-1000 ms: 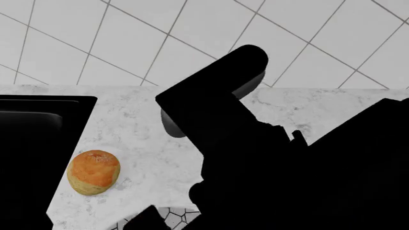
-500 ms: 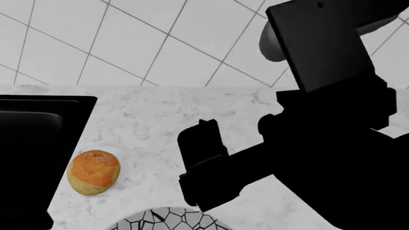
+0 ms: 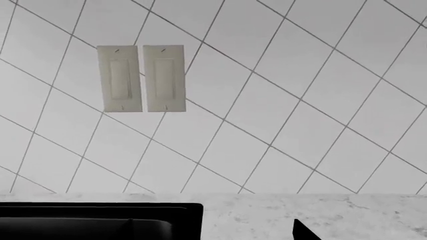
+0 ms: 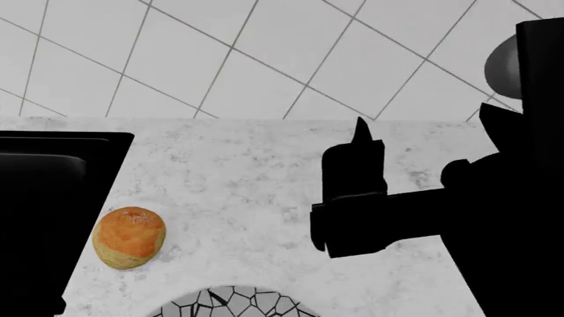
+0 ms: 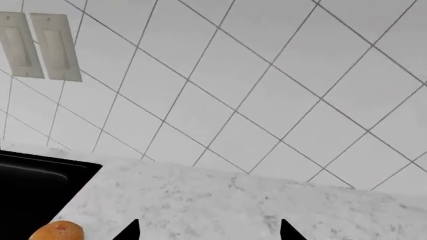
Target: Place the pastries on the plates.
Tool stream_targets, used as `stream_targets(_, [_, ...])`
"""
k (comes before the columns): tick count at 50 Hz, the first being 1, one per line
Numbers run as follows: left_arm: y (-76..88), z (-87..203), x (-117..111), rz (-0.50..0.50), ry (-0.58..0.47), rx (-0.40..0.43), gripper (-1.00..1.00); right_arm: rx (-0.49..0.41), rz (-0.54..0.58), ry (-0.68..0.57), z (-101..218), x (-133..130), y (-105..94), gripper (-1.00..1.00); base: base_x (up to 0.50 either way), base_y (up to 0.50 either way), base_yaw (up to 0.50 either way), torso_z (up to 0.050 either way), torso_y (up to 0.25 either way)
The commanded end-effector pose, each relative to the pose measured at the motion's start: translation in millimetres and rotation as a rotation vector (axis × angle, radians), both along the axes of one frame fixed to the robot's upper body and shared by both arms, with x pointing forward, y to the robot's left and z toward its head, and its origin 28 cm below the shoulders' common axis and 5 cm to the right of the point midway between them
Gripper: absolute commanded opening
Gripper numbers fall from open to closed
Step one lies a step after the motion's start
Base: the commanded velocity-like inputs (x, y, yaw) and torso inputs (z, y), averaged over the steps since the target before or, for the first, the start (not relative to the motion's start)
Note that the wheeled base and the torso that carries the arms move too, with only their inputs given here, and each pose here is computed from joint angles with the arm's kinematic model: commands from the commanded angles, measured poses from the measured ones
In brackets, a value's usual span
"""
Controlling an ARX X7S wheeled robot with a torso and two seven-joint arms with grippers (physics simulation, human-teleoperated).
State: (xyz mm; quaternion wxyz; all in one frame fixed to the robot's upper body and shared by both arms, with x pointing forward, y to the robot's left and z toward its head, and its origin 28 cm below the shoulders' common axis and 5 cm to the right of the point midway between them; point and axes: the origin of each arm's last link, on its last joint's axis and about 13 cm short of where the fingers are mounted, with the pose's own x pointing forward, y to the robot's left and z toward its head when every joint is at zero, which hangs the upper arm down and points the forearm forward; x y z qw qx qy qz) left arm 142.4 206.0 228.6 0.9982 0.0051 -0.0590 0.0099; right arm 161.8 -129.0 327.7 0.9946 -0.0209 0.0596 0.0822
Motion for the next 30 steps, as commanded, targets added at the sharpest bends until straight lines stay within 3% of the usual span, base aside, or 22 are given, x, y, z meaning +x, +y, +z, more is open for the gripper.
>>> stream_targets(1, [0.3,1,2,0.007,0.014,0.005,1.00,0.022,-0.058,-0.055,-9,-7,-1.1,1.00,0.00,0.00,0.00,0.000,0.000])
stream_targets(10, [4.5,5,9,-0.007,0.018,-0.031,1.00,0.006,-0.072,-0.070,-16,-8,-0.5,1.00,0.00,0.00,0.00,0.000,0.000])
stream_targets(15, [4.9,11,15,-0.003,0.028,-0.001,1.00,0.013,-0.091,-0.086,-21,-10,-2.4,1.00,0.00,0.00,0.00,0.000,0.000])
stream_targets(30, [17.5,73,65,-0.050,0.085,0.092,1.00,0.010,-0.094,-0.093,-31,-10,2.1,1.00,0.00,0.00,0.00,0.000,0.000])
